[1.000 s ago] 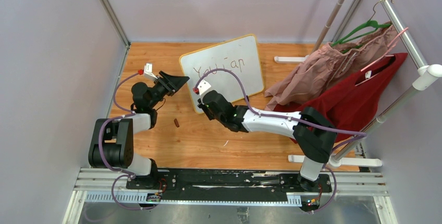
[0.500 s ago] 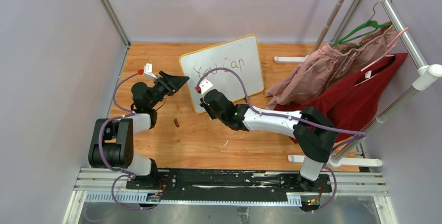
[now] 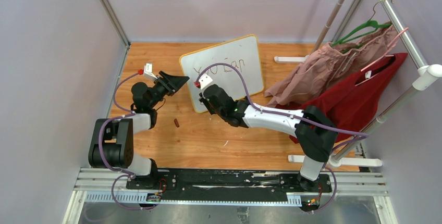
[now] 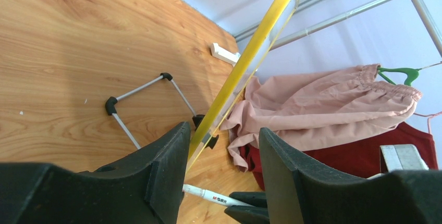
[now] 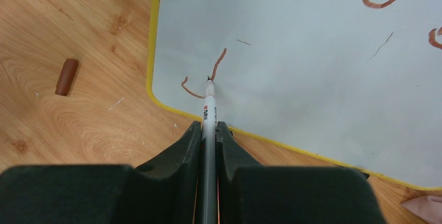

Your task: Write a sentence on the whiteboard

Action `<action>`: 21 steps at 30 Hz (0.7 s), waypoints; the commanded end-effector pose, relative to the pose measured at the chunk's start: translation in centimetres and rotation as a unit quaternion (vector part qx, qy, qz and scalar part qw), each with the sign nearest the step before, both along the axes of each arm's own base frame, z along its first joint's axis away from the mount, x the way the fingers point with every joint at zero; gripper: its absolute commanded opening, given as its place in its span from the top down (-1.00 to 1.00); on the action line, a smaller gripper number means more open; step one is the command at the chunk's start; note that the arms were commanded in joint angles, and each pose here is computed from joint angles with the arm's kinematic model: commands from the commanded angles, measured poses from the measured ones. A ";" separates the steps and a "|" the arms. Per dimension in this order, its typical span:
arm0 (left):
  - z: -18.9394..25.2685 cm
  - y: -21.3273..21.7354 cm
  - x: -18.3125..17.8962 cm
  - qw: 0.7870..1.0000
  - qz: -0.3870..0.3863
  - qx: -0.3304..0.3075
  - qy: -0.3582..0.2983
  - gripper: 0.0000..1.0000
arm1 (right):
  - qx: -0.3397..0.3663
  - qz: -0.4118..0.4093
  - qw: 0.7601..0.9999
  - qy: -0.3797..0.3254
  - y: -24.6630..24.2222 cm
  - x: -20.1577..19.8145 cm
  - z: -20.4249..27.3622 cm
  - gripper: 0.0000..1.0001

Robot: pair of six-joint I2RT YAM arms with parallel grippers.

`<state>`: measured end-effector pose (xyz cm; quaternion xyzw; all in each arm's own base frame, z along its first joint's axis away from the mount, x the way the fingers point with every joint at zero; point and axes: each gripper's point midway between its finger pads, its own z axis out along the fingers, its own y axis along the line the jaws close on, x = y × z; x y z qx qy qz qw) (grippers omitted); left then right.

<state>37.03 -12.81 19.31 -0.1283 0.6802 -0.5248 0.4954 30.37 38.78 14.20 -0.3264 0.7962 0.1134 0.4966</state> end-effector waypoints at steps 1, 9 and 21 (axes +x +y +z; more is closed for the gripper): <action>0.9 -0.3 -0.2 1.000 -0.009 -0.002 -0.023 -0.12 | 0.008 -0.021 0.999 -0.024 -0.2 1.7 1.9 1.00; 0.9 -0.4 -0.2 1.000 -0.010 -0.002 -0.023 -0.12 | 0.007 -0.020 1.000 -0.020 -0.3 1.5 1.6 1.00; 1.1 -0.4 -0.2 1.000 -0.010 -0.003 -0.025 -0.12 | 0.020 -0.001 1.000 -0.007 1.0 0.9 1.4 1.00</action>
